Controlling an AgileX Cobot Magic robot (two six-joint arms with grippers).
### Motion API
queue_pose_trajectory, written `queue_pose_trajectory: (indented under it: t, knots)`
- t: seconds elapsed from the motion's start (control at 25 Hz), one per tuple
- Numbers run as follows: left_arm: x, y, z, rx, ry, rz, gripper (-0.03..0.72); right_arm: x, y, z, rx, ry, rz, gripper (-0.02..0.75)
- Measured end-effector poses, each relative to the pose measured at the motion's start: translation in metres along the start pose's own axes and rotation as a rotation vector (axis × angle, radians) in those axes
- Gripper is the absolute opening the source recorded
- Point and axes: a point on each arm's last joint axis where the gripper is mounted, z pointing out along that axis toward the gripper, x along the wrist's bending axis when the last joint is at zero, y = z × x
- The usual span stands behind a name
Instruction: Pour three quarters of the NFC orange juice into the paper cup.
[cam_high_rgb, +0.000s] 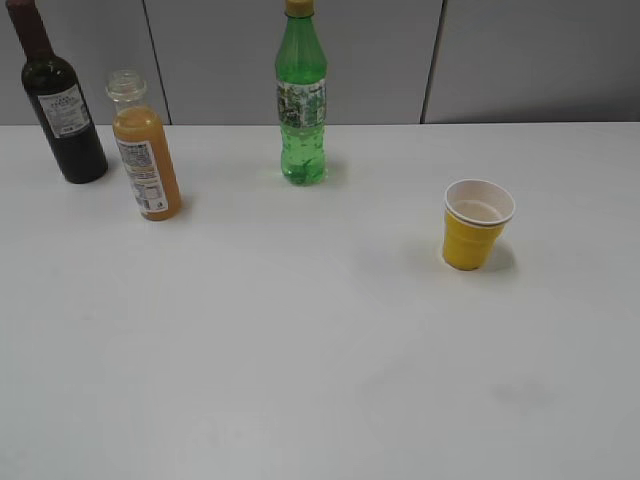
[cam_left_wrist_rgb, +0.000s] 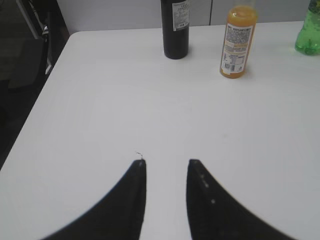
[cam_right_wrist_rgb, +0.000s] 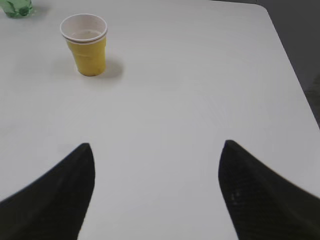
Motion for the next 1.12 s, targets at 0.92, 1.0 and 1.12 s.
queue_pose_trajectory:
  t: [0.92,1.0,1.12]
  knots:
    - [0.000,0.000,0.000,0.000,-0.002,-0.001,0.237,-0.001,0.054,0.025,-0.235,0.003,-0.056,0.594]
    - [0.000,0.000,0.000,0.000,-0.002,-0.001,0.254,-0.001,0.059,0.034,-0.233,0.006,-0.050,0.594]
    - [0.000,0.000,0.000,0.000,-0.002,-0.001,0.341,-0.001,0.067,0.048,-0.223,0.013,-0.034,0.594]
